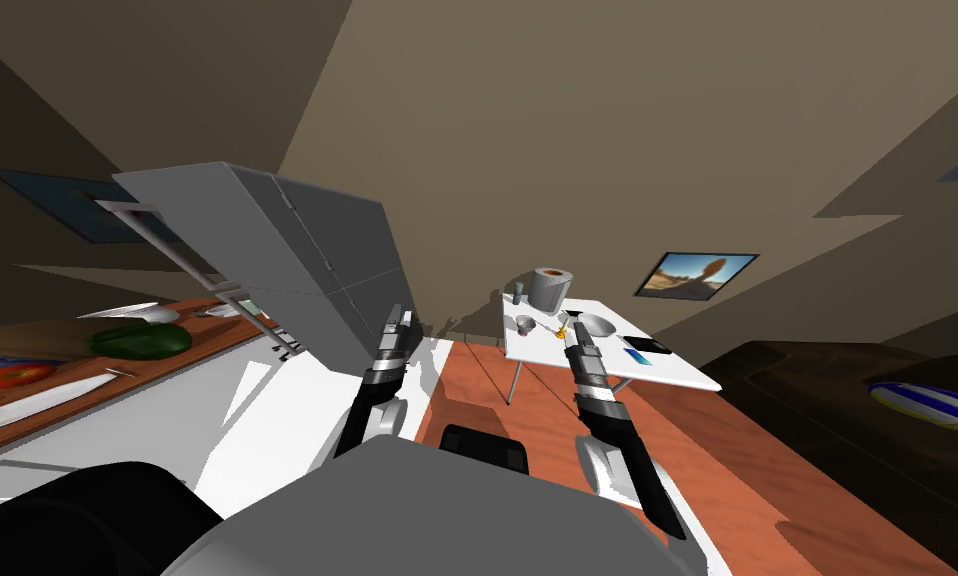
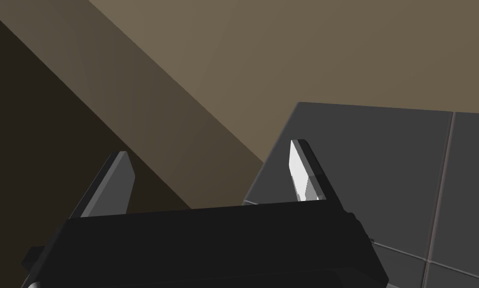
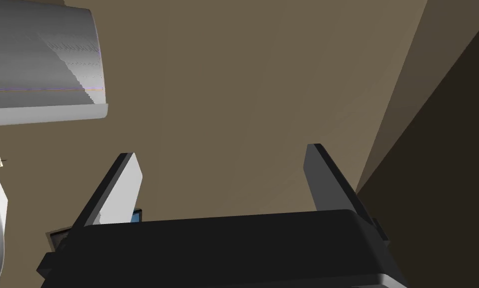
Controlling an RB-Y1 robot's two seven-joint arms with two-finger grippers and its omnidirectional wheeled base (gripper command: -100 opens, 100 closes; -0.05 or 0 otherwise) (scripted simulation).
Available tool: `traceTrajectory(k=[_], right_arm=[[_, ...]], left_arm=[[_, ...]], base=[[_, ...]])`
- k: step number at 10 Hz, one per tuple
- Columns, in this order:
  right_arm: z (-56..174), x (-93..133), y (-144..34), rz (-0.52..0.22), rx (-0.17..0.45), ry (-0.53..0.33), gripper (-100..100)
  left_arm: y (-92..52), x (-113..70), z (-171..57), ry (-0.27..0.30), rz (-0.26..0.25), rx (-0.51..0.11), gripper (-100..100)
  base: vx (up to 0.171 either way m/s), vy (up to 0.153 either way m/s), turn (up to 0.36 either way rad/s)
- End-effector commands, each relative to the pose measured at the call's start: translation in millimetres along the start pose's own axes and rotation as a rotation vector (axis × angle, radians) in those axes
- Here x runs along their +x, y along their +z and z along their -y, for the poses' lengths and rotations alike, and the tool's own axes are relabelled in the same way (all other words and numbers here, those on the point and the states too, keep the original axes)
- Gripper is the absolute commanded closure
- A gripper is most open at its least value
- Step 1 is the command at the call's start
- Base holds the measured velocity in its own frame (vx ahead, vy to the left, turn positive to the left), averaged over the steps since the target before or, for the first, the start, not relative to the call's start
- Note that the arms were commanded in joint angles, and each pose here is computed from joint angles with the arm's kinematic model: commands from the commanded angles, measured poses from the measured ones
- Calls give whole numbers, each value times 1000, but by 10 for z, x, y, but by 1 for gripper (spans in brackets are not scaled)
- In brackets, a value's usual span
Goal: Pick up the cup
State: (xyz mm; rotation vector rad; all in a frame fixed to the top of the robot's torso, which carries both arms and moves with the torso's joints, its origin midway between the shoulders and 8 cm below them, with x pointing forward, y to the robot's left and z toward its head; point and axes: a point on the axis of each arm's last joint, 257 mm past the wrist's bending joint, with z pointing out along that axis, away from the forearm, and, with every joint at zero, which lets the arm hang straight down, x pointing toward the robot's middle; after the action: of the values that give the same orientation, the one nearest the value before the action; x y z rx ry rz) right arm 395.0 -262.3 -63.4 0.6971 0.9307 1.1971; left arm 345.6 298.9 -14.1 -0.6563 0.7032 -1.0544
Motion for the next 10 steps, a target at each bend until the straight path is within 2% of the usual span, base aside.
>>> traceTrajectory(k=[1,2,3,4,5,6,7,8,9,10], right_arm=[[70,31,-15,-37,11,-35,-100],[190,68,-40,-74,32,-78,-100],[191,70,-42,-84,32,-85,-100],[323,98,-73,-125,53,-134,-100],[324,99,-75,-132,53,-140,-100],[465,114,-113,-172,75,-190,-100],[467,113,-115,-183,75,-199,-100],[618,115,-160,-222,98,-252,-100],[620,110,-163,-234,97,-263,-100],[778,97,-214,-273,121,-318,-100]], left_arm=[[0,0,0,0,0,0,0],[0,0,0,0,0,0,0],[0,0,0,0,0,0,0],[0,0,0,0,0,0,0],[0,0,0,0,0,0,0],[0,0,0,0,0,0,0],[0,0,0,0,0,0,0],[0,0,0,0,0,0,0],[0,0,0,0,0,0,0],[0,0,0,0,0,0,0]], base=[[-69,20,26],[-78,30,46],[-56,25,30],[-58,24,56],[-45,19,32],[-53,20,59],[-49,28,38],[-66,37,69],[-57,36,36],[-53,42,72]])
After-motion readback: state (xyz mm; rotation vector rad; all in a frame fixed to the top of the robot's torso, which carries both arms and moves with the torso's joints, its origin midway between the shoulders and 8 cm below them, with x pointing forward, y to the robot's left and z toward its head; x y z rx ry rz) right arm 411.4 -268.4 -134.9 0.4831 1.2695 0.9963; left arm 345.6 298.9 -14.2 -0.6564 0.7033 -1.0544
